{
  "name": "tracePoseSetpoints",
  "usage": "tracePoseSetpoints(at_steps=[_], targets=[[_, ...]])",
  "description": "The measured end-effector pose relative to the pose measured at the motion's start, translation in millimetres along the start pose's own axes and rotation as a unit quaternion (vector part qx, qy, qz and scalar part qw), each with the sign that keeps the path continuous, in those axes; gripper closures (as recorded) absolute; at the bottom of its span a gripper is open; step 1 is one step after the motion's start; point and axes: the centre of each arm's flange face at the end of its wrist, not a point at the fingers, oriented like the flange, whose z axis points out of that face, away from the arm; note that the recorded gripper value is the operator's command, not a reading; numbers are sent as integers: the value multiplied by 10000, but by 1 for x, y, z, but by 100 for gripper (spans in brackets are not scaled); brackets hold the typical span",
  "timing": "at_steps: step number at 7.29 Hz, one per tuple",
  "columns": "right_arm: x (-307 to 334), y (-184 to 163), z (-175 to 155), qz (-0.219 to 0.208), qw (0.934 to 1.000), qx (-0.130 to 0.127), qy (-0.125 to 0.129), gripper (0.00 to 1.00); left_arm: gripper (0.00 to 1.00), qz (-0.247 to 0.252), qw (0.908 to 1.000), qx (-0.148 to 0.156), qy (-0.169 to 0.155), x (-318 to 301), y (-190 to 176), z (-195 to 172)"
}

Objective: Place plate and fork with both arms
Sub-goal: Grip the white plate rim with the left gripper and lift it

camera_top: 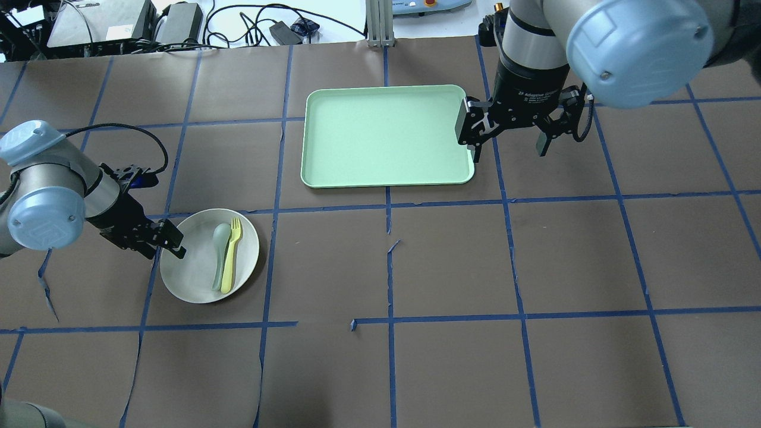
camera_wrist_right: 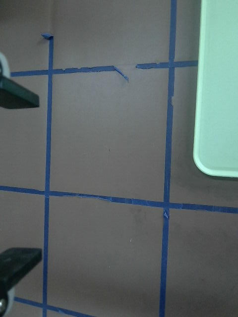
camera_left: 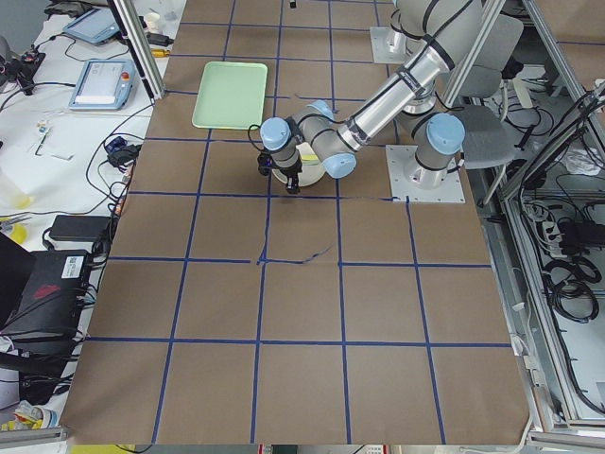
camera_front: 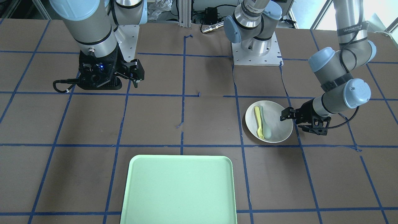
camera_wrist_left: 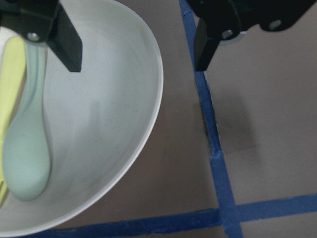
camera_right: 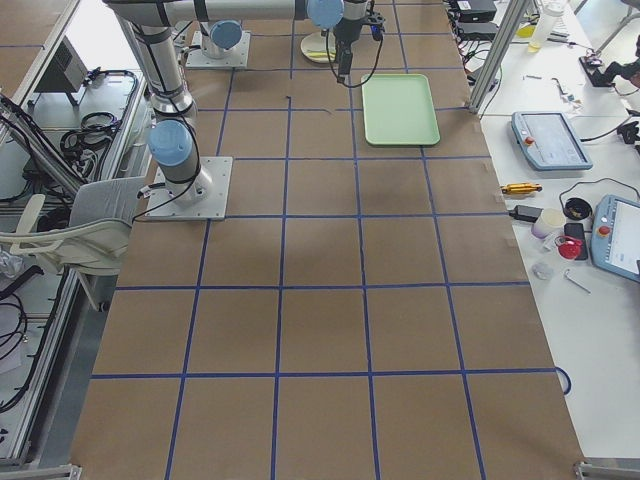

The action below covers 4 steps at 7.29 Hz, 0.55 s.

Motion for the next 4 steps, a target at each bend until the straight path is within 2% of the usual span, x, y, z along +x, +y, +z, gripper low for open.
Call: tracePoseSetpoints(at_steps=[1,2,4], targets=[[0,0,0,-1,10000,-4,-5,0,75,-2,10000,-67,39,-2,-1,7],[-1,0,1,7,10000,-15,-14,0,100,-8,9999,-108,67,-3,-3,11],[-1,-2,4,41,10000,-55,-14,0,100,-18,9999,-99,57,-5,-5,10]])
